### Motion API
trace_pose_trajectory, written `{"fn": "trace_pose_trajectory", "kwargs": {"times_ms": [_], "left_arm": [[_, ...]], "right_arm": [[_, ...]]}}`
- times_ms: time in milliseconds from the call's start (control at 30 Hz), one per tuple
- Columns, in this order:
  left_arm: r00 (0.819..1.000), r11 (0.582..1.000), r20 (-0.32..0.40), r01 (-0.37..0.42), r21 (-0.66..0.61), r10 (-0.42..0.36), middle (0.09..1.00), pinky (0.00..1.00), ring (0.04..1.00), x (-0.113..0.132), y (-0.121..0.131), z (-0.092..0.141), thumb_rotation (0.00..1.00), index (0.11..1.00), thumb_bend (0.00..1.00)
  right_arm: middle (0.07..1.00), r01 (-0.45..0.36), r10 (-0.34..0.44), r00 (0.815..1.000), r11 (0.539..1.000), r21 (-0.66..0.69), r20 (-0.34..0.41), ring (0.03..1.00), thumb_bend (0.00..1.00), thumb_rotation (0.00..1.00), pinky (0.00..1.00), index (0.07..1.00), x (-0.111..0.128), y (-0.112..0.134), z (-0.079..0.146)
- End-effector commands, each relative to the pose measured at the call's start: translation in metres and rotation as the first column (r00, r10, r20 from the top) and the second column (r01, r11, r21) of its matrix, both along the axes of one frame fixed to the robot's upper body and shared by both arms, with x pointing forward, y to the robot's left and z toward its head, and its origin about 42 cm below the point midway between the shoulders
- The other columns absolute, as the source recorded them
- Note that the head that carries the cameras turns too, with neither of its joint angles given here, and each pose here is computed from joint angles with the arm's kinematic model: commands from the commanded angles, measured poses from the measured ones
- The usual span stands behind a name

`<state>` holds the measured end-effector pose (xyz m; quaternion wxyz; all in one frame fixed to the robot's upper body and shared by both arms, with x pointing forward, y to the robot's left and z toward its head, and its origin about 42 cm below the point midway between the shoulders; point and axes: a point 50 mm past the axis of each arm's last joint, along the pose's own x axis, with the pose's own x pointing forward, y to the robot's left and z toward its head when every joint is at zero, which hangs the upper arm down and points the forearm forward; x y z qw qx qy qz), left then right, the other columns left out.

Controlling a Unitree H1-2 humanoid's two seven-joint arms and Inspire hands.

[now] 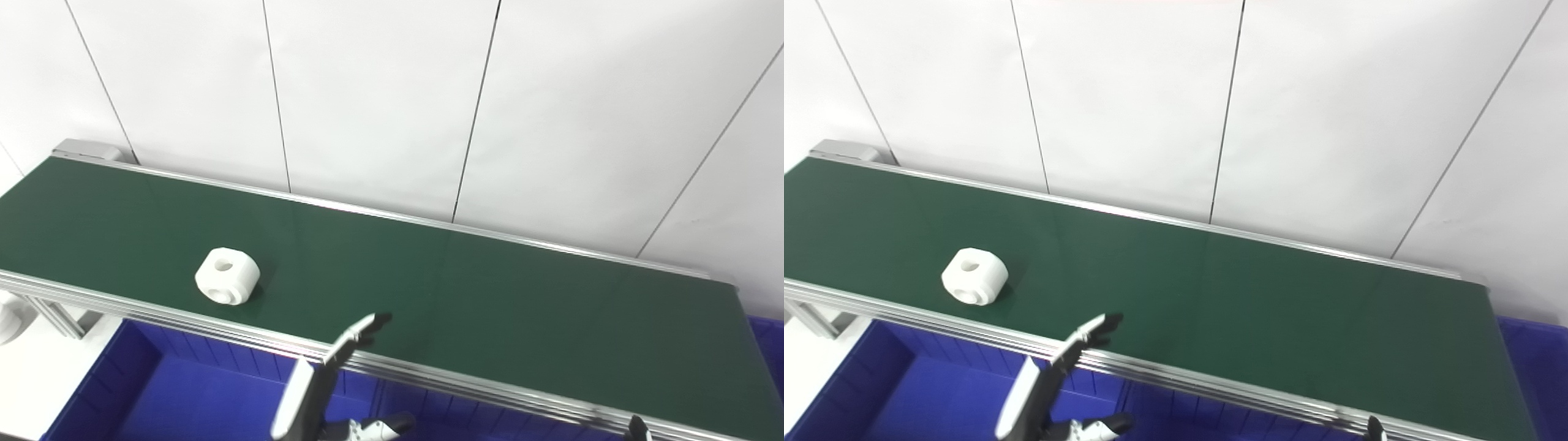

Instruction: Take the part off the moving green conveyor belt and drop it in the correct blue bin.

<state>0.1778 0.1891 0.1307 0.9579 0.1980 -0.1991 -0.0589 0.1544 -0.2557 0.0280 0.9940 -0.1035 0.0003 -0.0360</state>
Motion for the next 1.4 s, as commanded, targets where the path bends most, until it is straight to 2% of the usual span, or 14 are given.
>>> {"fn": "trace_pose_trajectory", "kwargs": {"times_ms": [0,100,200,300,400,567,633,767,900,967,1100,1233,1367], "left_arm": [[0.99,0.993,0.118,0.063,0.105,-0.075,0.853,0.77,0.832,0.022,0.016,0.03,0.54,0.822,0.81],[0.967,0.945,0.207,0.079,0.317,-0.15,0.866,0.79,0.836,0.054,0.039,0.062,0.5,0.836,0.77],[0.958,0.893,0.22,0.067,0.445,-0.182,0.861,0.81,0.84,0.085,0.053,0.083,0.46,0.832,0.79],[0.958,0.857,0.202,0.075,0.509,-0.204,0.845,0.79,0.833,0.115,0.067,0.083,0.4,0.815,0.81],[0.961,0.771,0.171,0.06,0.634,-0.216,0.836,0.84,0.841,0.156,0.09,0.07,0.41,0.807,0.83],[0.97,0.637,0.109,0.057,0.769,-0.219,0.829,0.87,0.849,0.191,0.111,0.061,0.42,0.803,0.86],[0.975,0.595,0.07,0.07,0.801,-0.209,0.827,0.87,0.848,0.203,0.12,0.056,0.41,0.803,0.87],[0.983,0.533,-0.014,0.112,0.838,-0.185,0.835,0.89,0.86,0.217,0.137,0.047,0.4,0.791,0.88],[0.983,0.509,-0.08,0.154,0.847,-0.164,0.843,0.9,0.867,0.223,0.15,0.037,0.42,0.797,0.89],[0.983,0.492,-0.102,0.166,0.855,-0.153,0.83,0.86,0.849,0.223,0.156,0.032,0.39,0.785,0.9],[0.98,0.46,-0.152,0.195,0.866,-0.13,0.834,0.87,0.855,0.223,0.166,0.025,0.34,0.783,0.9],[0.974,0.423,-0.2,0.227,0.877,-0.108,0.831,0.83,0.847,0.222,0.172,0.02,0.37,0.777,0.89],[0.967,0.416,-0.24,0.254,0.873,-0.086,0.834,0.8,0.848,0.221,0.174,0.01,0.39,0.783,0.89]], "right_arm": [[1.0,-0.014,0.014,0.995,1.0,-0.002,0.097,0.969,0.66,1.0,0.87,1.0,0.004,0.003,0.014],[1.0,-0.014,0.015,0.994,1.0,-0.004,0.104,0.961,0.7,1.0,0.86,1.0,0.005,0.006,0.015],[1.0,-0.013,0.014,0.994,1.0,-0.009,0.107,0.953,0.72,1.0,0.85,1.0,0.006,0.007,0.015],[1.0,-0.02,0.02,0.994,1.0,-0.007,0.105,0.954,0.73,1.0,0.84,1.0,0.007,0.006,0.014],[1.0,-0.02,0.021,0.994,1.0,-0.005,0.111,0.954,0.73,1.0,0.85,1.0,0.007,0.007,0.016],[1.0,-0.03,0.03,0.993,1.0,-0.002,0.112,0.956,0.73,1.0,0.86,1.0,0.006,0.009,0.017],[1.0,-0.032,0.032,0.993,0.999,0.0,0.113,0.956,0.72,1.0,0.86,1.0,0.006,0.01,0.017],[1.0,-0.03,0.03,0.993,1.0,-0.003,0.116,0.944,0.72,1.0,0.85,1.0,0.006,0.01,0.018],[1.0,-0.033,0.032,0.993,0.999,0.009,0.116,0.943,0.73,1.0,0.86,1.0,0.006,0.011,0.018],[1.0,-0.036,0.034,0.993,0.999,0.011,0.117,0.948,0.75,1.0,0.86,1.0,0.005,0.011,0.019],[1.0,-0.037,0.035,0.992,0.999,0.014,0.121,0.944,0.75,1.0,0.85,1.0,0.004,0.011,0.02],[1.0,-0.039,0.036,0.992,0.999,0.021,0.121,0.941,0.75,1.0,0.86,1.0,0.004,0.011,0.02],[1.0,-0.039,0.037,0.992,0.999,0.014,0.122,0.928,0.74,1.0,0.86,1.0,0.004,0.01,0.021]]}}
